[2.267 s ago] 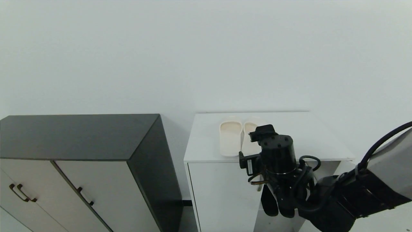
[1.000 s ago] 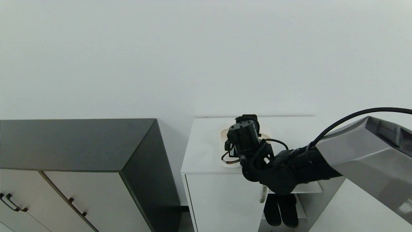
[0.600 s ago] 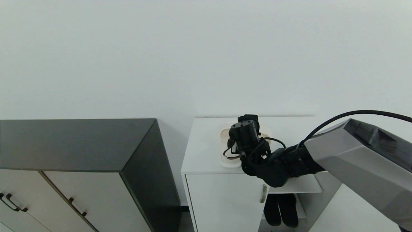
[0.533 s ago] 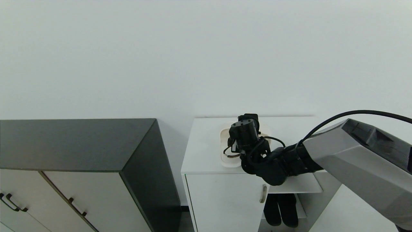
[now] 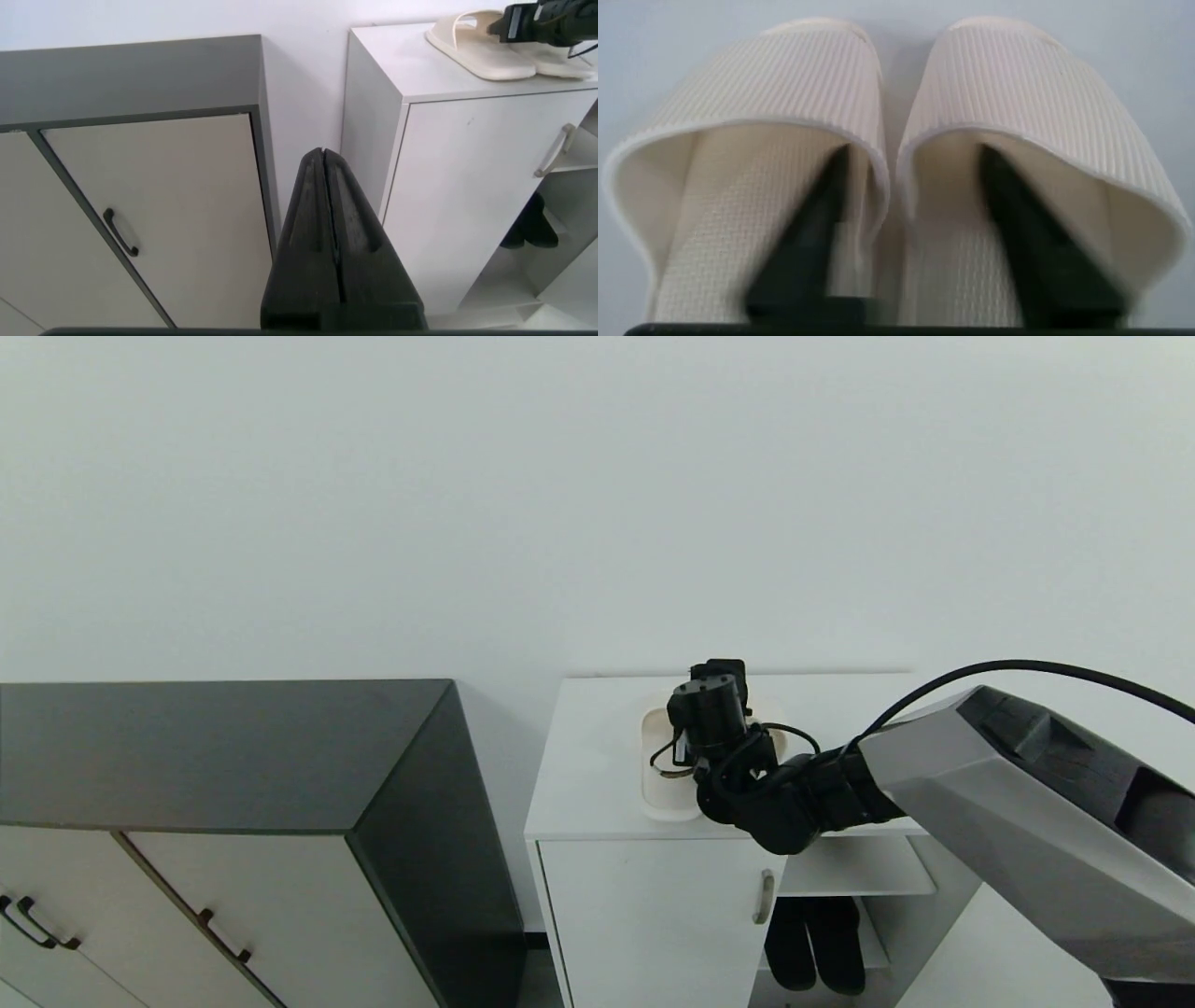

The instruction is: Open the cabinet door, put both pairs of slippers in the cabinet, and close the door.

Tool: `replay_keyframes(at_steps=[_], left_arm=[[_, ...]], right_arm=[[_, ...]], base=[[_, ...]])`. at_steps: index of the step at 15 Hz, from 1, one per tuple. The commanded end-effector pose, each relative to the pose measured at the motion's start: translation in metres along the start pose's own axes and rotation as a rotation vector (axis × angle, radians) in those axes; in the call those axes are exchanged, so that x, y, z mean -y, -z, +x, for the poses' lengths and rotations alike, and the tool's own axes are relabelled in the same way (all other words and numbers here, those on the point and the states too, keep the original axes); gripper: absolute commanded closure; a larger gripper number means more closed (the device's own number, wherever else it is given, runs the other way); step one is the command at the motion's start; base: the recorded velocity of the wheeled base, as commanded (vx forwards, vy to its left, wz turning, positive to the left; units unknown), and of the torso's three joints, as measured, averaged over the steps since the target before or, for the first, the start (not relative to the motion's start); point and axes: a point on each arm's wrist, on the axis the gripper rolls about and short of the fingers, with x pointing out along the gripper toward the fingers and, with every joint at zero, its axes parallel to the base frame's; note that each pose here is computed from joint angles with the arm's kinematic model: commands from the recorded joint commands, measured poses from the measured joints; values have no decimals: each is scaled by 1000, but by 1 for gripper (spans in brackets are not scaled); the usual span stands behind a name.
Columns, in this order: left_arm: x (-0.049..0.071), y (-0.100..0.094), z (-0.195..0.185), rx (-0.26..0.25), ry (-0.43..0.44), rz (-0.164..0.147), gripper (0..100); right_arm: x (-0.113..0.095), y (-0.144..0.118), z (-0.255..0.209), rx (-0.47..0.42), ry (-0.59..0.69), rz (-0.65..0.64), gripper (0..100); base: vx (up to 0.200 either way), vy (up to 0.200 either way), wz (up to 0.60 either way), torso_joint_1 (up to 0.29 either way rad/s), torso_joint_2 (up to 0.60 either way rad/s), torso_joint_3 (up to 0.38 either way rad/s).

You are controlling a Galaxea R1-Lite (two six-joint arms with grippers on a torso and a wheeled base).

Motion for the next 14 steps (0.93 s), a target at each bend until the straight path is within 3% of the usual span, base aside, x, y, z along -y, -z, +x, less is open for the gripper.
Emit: replay_keyframes(at_steps=[1,5,9,14], left_arm=[[0,0,0,-1,0,0,100],[0,0,0,-1,0,0,100],[0,0,0,-1,0,0,100],[0,0,0,-1,0,0,100]], right_arm=[[-1,3,2,-3,1,-4,100],[-1,-6,-3,12,-5,3,100],[6,-25,-45,26,-97,14,100],[55,-22,-108,-3,-306,-46,100]], base=[[0,0,0,0,0,0],[0,0,0,0,0,0],[0,0,0,0,0,0],[0,0,0,0,0,0]])
